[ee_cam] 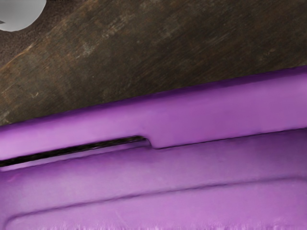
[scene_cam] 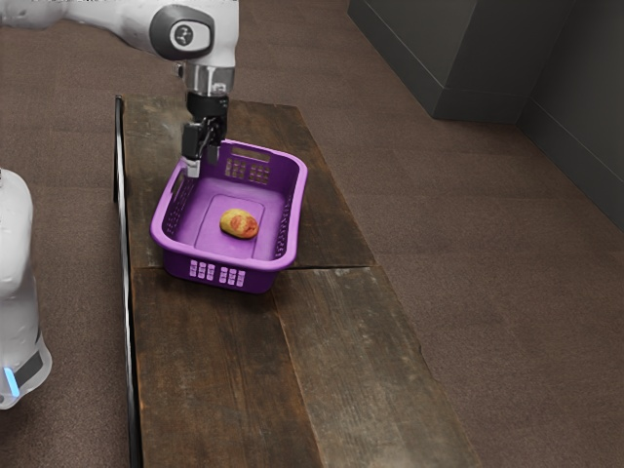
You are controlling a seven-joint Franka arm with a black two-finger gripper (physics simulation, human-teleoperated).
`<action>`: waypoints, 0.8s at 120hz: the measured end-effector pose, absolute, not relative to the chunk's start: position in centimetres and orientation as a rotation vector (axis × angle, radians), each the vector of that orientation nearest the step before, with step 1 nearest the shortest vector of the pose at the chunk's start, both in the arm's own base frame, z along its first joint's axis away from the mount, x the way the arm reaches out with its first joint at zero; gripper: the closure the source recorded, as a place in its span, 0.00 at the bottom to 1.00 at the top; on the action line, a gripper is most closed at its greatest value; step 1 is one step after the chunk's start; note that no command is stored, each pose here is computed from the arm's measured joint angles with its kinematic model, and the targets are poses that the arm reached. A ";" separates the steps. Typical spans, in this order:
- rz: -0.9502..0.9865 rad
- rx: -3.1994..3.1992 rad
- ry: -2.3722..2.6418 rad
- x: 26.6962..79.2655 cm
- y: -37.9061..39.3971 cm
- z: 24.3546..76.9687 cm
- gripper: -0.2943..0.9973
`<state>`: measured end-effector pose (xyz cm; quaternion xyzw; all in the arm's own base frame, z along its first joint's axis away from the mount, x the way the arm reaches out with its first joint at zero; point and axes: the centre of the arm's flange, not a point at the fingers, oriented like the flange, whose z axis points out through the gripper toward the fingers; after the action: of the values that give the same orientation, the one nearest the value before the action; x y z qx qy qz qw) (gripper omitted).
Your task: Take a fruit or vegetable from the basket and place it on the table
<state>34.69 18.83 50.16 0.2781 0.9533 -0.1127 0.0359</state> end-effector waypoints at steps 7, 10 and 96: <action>-0.335 0.875 2.924 35.1 18.7 49.9 0.23; -0.331 0.881 2.923 35.3 18.8 49.8 0.23; -0.412 1.042 2.818 40.2 13.4 45.5 0.23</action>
<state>40.25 13.43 45.50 0.3430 0.9279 -0.1358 0.0548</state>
